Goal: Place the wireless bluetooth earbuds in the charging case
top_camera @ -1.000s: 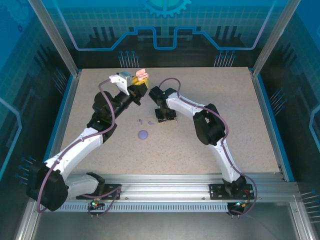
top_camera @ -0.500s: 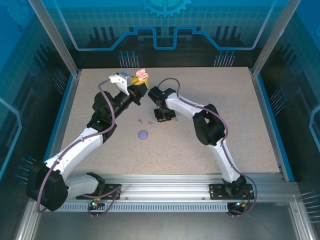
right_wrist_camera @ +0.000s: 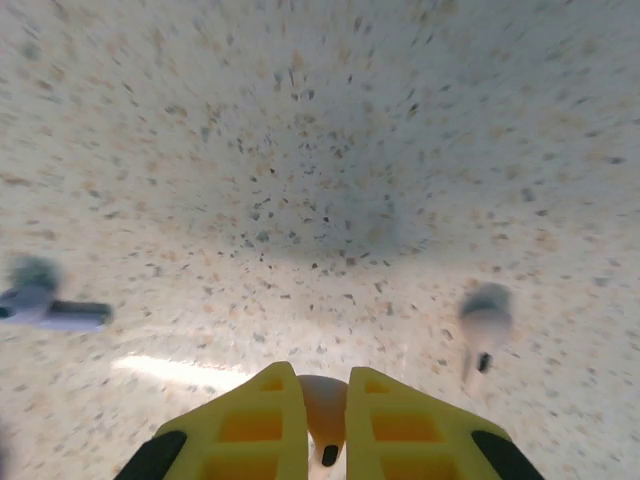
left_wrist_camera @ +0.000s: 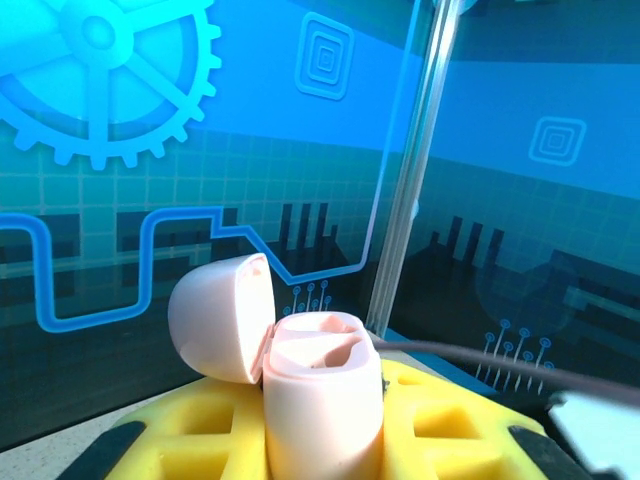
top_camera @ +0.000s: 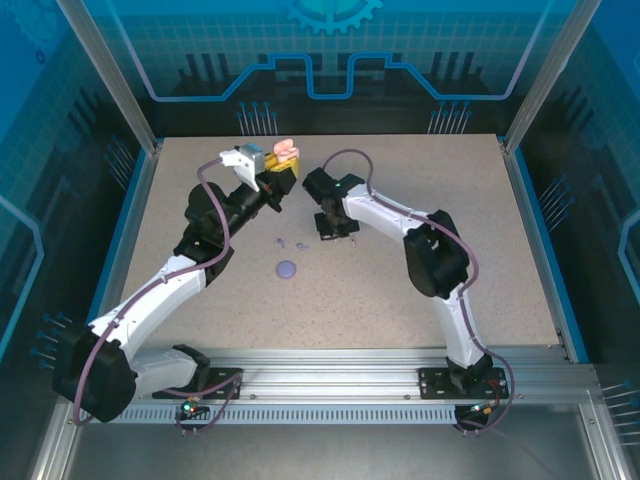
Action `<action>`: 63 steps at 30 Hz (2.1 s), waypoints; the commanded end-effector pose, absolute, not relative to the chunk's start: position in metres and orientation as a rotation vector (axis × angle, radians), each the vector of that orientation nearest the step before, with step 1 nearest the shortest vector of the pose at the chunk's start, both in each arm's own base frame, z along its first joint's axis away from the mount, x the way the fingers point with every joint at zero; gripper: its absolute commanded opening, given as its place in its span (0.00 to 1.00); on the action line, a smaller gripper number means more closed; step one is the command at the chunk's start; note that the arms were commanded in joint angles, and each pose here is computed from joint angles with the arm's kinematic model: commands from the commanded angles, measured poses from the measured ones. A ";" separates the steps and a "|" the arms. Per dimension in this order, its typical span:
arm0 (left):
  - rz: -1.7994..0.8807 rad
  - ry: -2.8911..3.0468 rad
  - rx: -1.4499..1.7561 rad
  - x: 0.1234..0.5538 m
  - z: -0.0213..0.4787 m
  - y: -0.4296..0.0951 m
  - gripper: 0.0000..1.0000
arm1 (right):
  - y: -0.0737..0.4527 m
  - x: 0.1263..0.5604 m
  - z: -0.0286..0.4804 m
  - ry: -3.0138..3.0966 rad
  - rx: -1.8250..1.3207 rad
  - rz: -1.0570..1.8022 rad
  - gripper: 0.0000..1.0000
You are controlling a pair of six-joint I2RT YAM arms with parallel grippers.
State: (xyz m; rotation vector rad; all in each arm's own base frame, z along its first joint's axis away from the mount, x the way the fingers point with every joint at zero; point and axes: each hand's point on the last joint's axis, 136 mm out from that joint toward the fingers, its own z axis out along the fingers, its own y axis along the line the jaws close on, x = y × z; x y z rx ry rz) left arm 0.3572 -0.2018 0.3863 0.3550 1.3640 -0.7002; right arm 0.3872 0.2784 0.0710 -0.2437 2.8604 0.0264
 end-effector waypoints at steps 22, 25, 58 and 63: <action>-0.434 1.104 0.369 0.341 0.401 -0.225 0.00 | 0.205 0.383 0.387 2.056 -0.083 0.371 0.11; -0.435 1.105 0.358 0.346 0.395 -0.228 0.00 | 0.215 0.376 0.409 1.977 -0.124 0.476 0.11; -0.567 1.146 0.427 0.352 0.377 -0.265 0.00 | 0.316 0.332 0.425 1.779 -0.675 0.757 0.11; -0.563 1.146 0.429 0.351 0.377 -0.265 0.00 | 0.318 0.336 0.414 1.811 -0.694 0.731 0.11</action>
